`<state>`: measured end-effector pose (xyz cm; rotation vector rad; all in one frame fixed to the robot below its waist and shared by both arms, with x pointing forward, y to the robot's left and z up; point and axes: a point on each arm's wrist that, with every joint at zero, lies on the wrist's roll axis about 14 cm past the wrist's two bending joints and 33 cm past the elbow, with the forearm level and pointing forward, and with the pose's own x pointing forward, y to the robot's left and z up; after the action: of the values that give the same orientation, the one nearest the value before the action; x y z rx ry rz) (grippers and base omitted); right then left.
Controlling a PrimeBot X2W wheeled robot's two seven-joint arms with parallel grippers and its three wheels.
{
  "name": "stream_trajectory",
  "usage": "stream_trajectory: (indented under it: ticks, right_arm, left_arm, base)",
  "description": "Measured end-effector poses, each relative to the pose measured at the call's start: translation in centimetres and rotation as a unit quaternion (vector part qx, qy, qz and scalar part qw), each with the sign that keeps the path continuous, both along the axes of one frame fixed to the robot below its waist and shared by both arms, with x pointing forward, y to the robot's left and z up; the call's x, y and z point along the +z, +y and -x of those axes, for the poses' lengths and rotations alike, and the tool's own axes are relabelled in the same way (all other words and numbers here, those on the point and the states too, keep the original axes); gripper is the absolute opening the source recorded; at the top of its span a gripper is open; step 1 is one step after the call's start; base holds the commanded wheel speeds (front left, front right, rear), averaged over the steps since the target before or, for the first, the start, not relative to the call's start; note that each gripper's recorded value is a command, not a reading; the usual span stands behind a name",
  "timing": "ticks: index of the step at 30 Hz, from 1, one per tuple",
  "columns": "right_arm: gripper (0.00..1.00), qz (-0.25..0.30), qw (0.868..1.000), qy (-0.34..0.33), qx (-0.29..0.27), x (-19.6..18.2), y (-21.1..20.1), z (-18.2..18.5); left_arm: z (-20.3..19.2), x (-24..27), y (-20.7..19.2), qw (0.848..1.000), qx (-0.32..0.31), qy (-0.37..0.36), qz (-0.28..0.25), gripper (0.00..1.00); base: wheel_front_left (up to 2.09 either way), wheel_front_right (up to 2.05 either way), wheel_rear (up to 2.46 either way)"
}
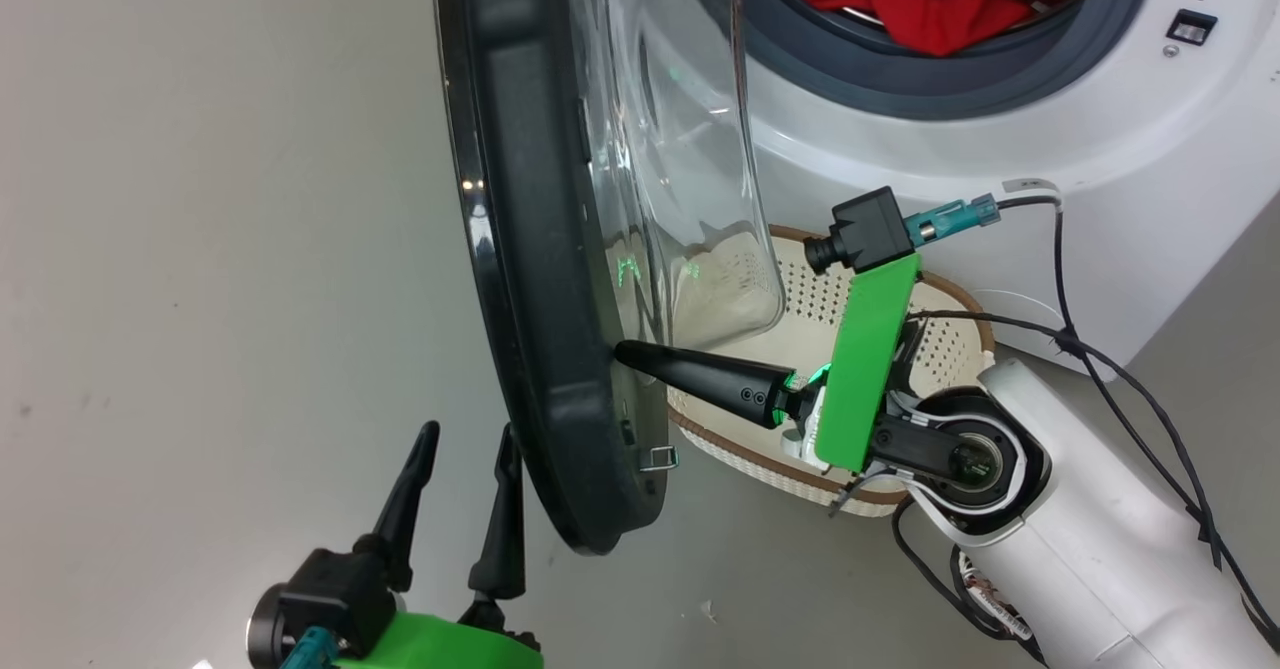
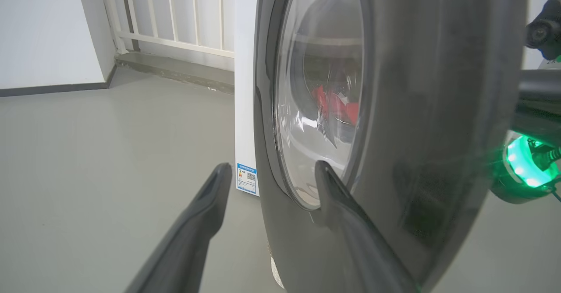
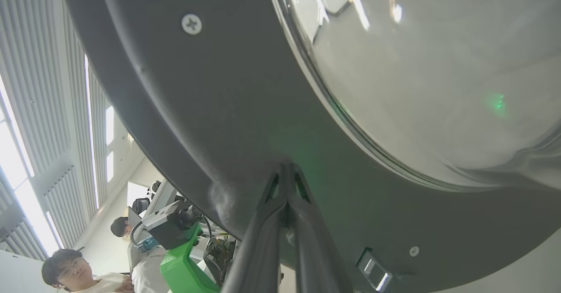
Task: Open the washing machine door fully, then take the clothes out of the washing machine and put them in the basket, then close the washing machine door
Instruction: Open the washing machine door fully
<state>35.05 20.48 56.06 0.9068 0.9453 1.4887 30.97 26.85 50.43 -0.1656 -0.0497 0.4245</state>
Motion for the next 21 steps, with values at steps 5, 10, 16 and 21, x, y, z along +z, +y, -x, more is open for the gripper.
stream_trajectory:
  ticks: [5,10,16,21]
  right_arm:
    - [0.0,-0.001,1.0,-0.001,0.01,0.1,0.6,0.8]
    - [0.0,0.0,1.0,-0.002,0.018,0.2,1.0,1.4]
    - [0.24,0.003,1.0,-0.007,0.012,0.3,0.9,1.5]
    - [1.0,0.005,1.0,-0.018,-0.014,0.5,0.4,1.0]
  left_arm:
    - [0.8,0.1,0.9,1.0,0.021,0.0,-0.002,1.0]
    - [1.4,-0.2,1.2,1.0,0.029,0.005,0.001,1.0]
    - [1.6,0.1,1.4,0.999,0.032,-0.002,0.001,1.0]
    - [1.8,0.2,1.3,1.0,0.025,-0.004,-0.003,1.0]
  base:
    - [0.0,0.0,0.0]
    - [0.0,0.0,0.0]
    - [0.0,0.0,0.0]
    - [0.0,0.0,0.0]
